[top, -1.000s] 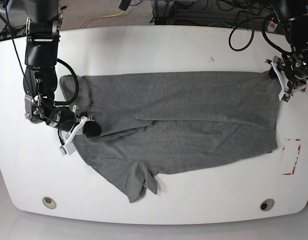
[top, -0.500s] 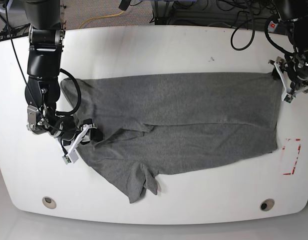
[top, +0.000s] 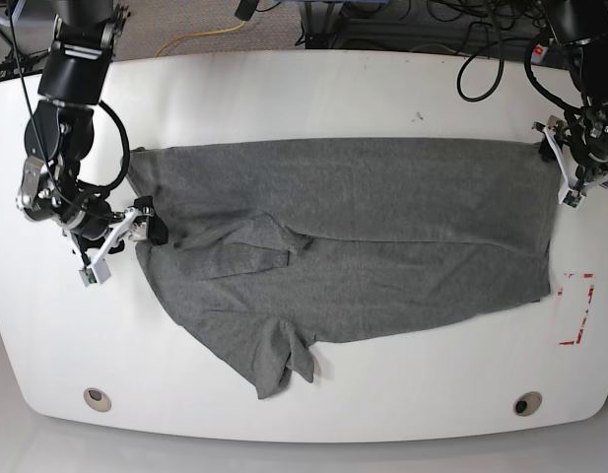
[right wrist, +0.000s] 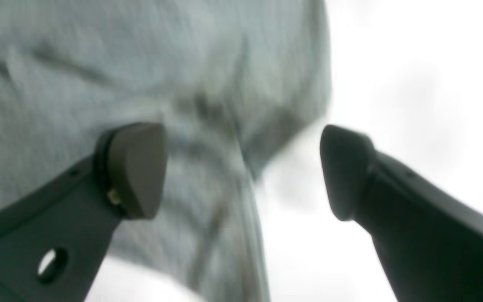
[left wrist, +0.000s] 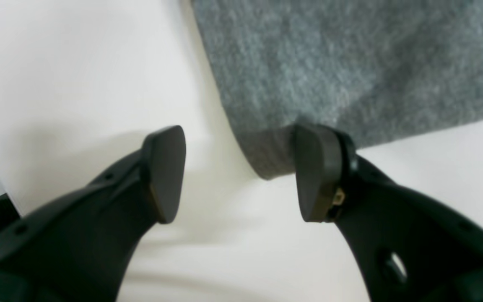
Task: Fold the T-shirt properly
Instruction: 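Grasp the shirt's edge corners with both grippers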
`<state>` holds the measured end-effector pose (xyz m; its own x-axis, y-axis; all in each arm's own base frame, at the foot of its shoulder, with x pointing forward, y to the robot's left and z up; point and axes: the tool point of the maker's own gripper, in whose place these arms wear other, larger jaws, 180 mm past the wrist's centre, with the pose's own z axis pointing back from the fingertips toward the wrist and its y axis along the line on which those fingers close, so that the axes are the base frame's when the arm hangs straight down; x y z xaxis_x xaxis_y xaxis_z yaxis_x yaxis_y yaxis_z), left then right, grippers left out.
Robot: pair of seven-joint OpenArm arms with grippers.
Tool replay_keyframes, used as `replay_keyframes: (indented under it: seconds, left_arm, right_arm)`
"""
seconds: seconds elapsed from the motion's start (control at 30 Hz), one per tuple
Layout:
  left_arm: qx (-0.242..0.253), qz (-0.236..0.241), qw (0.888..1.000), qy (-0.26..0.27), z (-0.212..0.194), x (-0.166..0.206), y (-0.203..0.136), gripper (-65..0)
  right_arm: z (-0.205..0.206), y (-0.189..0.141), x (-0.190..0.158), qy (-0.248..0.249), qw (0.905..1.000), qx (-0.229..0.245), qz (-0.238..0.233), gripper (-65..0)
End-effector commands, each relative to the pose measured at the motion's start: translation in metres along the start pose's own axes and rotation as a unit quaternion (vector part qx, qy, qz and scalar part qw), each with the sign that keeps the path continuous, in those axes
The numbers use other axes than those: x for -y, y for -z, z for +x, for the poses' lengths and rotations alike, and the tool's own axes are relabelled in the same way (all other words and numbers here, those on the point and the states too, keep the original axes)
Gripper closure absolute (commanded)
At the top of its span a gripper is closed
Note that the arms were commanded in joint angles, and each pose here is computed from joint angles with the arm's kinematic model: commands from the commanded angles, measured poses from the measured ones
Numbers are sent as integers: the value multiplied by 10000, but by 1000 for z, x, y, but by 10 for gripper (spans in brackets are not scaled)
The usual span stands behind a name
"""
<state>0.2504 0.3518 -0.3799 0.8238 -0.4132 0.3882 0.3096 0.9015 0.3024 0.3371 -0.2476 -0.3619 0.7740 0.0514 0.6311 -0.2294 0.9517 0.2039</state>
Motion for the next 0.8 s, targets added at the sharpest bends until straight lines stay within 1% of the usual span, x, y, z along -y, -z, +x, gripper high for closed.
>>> replay_keyframes:
  seconds: [0.0, 0.07, 0.13, 0.3, 0.43, 0.67, 0.77]
  left_arm:
    - [513, 250, 9983, -83, 26, -22, -20, -378]
    - [727, 297, 9965, -274, 31, -30, -29, -378]
    - [817, 323, 9948, -511, 29, -38, -35, -378]
    - [1168, 479, 9869, -1009, 33, -61, -51, -378]
    - [1225, 555, 9841, -1162, 30, -68, -54, -379]
    - [1187, 471, 9845, -1204, 28, -61, -49, -388]
    - [1118, 299, 9856, -1229, 26, -51, -39, -429]
  right_arm:
    - [10, -24, 8, -118, 9993, 287, -189, -509]
    - [-6, -32, 9, -113, 9994, 184, -278, -510]
    - [-19, -38, 10, -109, 9993, 97, -338, -510]
    - [-51, -43, 9, 219, 9991, -20, -372, -510]
    - [-59, -42, 8, 293, 9989, -69, -368, -510]
    - [-69, -29, -7, 552, 9983, -77, -198, -509]
    - [-77, -21, -11, 740, 9971, -144, -100, -509]
